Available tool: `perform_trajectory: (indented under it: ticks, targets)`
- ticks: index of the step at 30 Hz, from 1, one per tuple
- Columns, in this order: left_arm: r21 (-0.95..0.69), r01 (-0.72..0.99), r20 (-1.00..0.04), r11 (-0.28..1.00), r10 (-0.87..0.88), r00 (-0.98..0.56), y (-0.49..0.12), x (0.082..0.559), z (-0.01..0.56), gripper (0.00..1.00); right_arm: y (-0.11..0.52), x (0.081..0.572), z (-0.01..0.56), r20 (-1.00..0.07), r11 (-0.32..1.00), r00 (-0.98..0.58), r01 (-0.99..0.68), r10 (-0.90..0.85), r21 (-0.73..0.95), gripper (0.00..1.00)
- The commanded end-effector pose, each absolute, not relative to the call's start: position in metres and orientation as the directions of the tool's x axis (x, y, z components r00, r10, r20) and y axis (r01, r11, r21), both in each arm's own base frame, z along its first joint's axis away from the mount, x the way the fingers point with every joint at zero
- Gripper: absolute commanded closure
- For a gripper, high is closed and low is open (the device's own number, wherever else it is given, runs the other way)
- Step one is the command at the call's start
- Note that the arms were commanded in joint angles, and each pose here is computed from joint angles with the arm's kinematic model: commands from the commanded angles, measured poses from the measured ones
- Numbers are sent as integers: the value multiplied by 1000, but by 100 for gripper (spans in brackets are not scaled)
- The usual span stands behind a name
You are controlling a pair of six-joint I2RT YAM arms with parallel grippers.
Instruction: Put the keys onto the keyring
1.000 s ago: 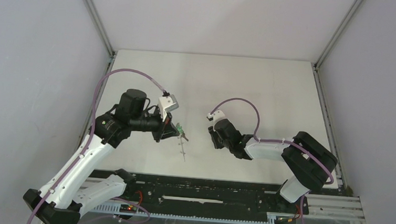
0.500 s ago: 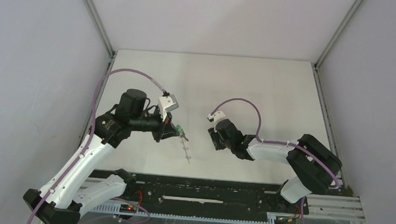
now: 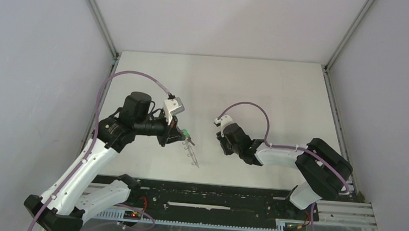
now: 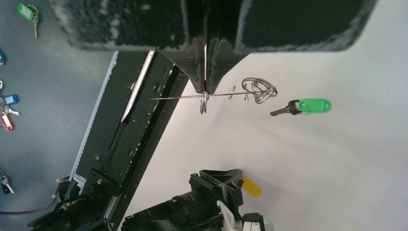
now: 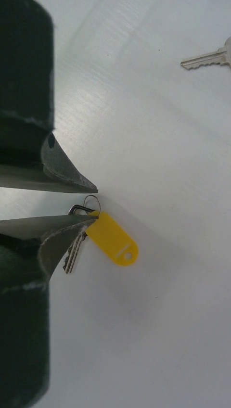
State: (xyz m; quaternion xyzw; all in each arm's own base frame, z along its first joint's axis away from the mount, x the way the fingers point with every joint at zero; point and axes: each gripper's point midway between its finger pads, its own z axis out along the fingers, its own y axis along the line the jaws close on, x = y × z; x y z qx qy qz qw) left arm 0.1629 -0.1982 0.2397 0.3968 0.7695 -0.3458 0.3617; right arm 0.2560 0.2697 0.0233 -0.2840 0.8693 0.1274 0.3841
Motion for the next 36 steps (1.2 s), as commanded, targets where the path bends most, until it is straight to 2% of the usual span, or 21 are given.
perform_trajectory:
  ticks: [1,8,26,27,29,32,36]
  targets:
    - [-218,876,-879,430,302,-368,-204,168,272,100,269,263,25,-754,808,-527,-589,-392,-9,71]
    - [-221,875,-879,430,301,-369,-203,167,273,100,266,266,24,-750,816,-545,-578,-374,14,99]
    - [-222,875,-877,430,304,-372,-202,164,268,100,282,238,71,-812,722,-478,-684,-335,104,100]
    - [-222,875,-878,430,303,-371,-202,164,268,100,279,242,69,-810,737,-479,-670,-339,88,98]
    - [-221,876,-879,429,302,-370,-202,164,268,100,271,248,62,-800,765,-495,-640,-339,72,79]
    - [-223,875,-878,430,301,-371,-202,163,268,100,265,255,50,-782,778,-520,-623,-343,74,56]
    - [-220,875,-879,432,301,-370,-201,164,269,100,261,264,42,-776,782,-534,-617,-335,87,52]
